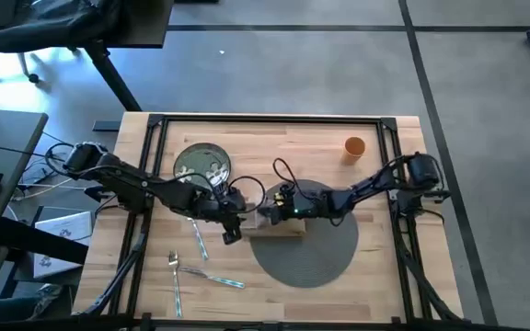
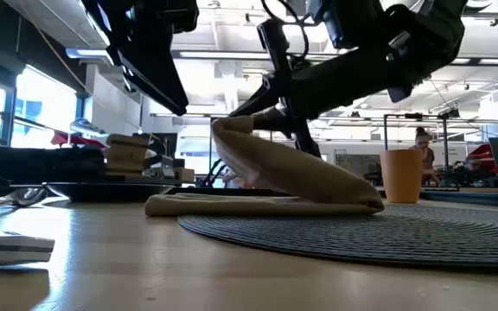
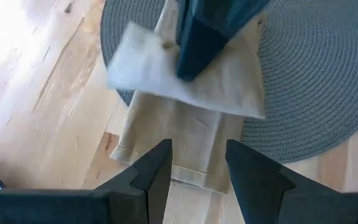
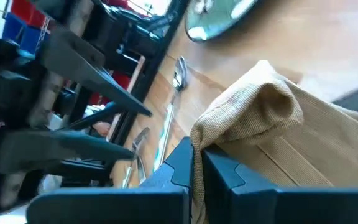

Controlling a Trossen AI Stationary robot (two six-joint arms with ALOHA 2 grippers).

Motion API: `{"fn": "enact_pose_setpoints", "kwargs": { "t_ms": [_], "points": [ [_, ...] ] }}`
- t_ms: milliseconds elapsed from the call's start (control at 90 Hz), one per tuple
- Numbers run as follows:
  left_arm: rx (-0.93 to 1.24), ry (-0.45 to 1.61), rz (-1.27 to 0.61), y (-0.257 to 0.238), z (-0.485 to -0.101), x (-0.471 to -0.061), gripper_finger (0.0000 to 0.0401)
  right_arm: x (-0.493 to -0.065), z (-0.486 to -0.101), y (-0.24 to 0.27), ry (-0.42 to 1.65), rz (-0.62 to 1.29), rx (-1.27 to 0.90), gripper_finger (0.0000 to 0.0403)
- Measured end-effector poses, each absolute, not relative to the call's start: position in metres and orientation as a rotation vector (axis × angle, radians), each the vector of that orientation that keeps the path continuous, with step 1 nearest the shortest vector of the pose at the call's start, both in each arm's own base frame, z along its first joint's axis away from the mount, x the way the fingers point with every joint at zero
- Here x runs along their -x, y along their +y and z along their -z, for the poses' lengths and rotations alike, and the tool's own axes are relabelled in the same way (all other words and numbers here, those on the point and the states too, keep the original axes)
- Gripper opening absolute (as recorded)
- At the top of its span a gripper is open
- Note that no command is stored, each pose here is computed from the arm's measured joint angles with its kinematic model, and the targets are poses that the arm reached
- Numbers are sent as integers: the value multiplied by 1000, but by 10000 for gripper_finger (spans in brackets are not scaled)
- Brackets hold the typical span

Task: Set table place
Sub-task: Fold the brown table napkin

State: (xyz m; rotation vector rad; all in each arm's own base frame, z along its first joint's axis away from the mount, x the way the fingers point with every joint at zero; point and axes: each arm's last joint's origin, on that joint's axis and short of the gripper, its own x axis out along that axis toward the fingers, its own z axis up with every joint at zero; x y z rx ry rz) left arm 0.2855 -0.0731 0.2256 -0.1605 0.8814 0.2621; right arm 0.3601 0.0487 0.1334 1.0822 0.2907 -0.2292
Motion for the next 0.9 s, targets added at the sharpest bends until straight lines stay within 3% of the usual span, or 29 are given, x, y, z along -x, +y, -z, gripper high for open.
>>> {"fn": "enact_pose_setpoints", "kwargs": {
  "t_ms": [667,767,900],
  "points": [
    [154,882,-258,-73,-226,-286,135,-363,-124,51,249,237,-1091,3],
    [162,882,-259,-73,-226,-286,135,-364,-124,49,249,232,-1075,26],
    [162,882,-259,-73,-226,-286,135,-364,-124,48,249,232,-1049,86]
  ]
}}
